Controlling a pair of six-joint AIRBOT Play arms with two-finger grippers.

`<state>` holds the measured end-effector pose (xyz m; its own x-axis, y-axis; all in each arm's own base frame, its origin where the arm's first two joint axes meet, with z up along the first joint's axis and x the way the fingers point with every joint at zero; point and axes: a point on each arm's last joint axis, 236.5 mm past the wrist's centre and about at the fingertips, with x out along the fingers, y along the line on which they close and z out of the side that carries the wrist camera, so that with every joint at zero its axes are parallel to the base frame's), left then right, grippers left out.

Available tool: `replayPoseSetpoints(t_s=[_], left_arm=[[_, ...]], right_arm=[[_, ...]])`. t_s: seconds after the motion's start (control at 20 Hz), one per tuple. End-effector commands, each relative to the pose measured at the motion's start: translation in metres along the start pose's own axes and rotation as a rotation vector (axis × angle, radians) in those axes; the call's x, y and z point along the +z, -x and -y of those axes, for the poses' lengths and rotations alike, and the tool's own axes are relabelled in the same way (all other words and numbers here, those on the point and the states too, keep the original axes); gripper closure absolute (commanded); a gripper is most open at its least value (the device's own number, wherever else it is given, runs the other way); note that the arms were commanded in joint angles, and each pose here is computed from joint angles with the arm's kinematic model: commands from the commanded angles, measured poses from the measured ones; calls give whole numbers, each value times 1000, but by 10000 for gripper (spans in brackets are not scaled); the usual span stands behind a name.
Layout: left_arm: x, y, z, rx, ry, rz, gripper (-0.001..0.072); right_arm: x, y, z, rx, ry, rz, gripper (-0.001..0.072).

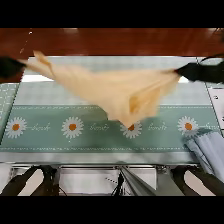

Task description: Fold the shirts.

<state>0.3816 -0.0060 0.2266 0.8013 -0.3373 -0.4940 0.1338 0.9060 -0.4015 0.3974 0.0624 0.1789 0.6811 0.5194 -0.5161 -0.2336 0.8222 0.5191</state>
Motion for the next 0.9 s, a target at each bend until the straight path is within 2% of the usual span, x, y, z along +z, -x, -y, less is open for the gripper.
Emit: replayPoseSetpoints(t_s=[0.0,0.2,0.45,0.65,0.85], left_arm=[[106,96,67,12,-183,361,680],[137,165,120,-1,-306,525,680],[129,214,156,1,-395,611,680],[87,197,156,-16,-419,427,680],[36,149,123,-36,-261,182,681]], right_arm=[[89,104,-62,-59,186,371,694],[107,166,-110,-53,217,520,694],[66,174,-127,-57,224,406,694],[25,166,-98,-170,216,221,694],[-3,161,-56,-304,168,64,694]])
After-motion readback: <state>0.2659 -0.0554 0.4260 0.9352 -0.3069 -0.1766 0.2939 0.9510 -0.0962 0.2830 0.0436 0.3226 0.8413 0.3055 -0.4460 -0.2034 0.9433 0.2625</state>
